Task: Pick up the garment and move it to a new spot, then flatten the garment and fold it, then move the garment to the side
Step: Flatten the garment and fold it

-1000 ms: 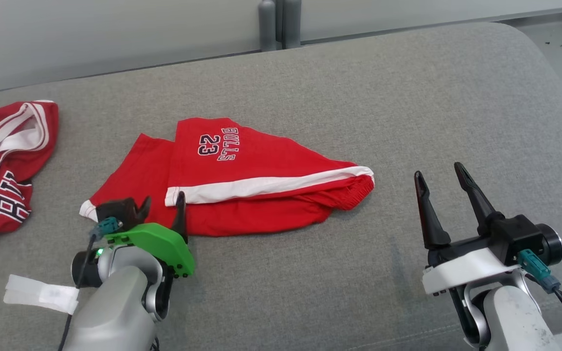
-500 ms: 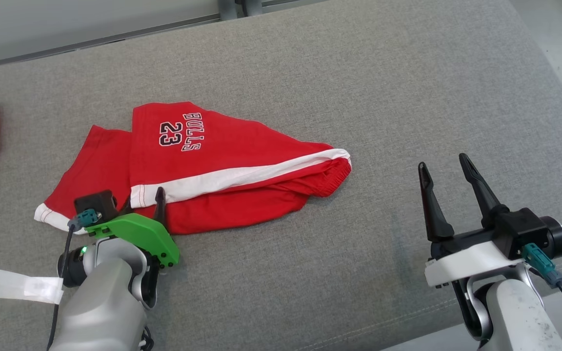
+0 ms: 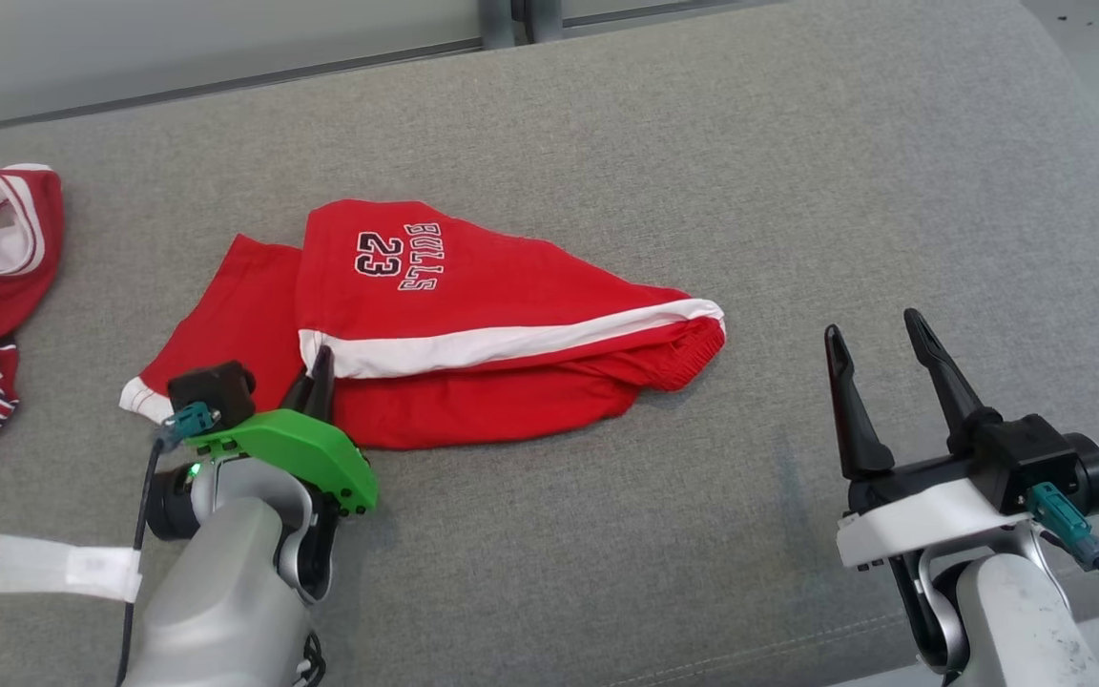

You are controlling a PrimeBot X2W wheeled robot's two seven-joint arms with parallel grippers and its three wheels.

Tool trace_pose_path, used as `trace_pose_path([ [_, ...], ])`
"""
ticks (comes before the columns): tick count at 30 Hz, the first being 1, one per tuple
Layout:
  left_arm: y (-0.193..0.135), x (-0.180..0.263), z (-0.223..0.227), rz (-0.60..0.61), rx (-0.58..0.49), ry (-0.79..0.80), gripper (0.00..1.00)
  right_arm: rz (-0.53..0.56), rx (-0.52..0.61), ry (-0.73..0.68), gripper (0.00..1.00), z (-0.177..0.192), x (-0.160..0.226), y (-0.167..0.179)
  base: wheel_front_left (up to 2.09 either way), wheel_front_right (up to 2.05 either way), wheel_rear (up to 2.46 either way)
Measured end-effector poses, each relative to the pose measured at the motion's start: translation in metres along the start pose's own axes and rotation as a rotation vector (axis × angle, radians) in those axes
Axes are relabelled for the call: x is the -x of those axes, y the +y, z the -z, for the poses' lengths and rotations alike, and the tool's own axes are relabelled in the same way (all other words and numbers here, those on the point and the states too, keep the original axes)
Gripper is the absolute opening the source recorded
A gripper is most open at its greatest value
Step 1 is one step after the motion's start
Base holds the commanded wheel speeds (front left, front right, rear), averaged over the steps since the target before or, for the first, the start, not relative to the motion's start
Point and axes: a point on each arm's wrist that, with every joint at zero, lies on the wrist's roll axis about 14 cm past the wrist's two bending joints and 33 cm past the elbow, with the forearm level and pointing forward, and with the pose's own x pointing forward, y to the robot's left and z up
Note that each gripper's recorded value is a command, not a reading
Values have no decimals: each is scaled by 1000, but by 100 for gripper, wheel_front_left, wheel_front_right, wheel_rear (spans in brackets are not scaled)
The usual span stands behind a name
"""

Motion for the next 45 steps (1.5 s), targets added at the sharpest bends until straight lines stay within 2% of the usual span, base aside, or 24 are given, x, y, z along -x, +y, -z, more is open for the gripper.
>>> trace_pose_path([
  [15, 43, 65, 26, -100, 62, -29, 0, -62, -27, -8, 100, -1, -5, 23, 0, 0, 0],
  [27, 50, 74, 54, -141, 91, 38, 0, -40, -27, 8, 100, 3, 1, 16, 0, 0, 0],
  [28, 50, 74, 55, -143, 93, 41, 15, -37, -26, 9, 100, 3, 1, 14, 0, 0, 0],
  [29, 51, 74, 55, -146, 95, 39, 47, -35, -25, 9, 100, 3, 2, 14, 0, 0, 0],
  [30, 51, 74, 53, -151, 93, 35, 100, -33, -25, 9, 100, 3, 2, 13, 0, 0, 0],
  [45, 37, 90, -1, -98, -10, -162, 100, -27, -29, 0, 100, -2, 10, 12, 0, 0, 0],
])
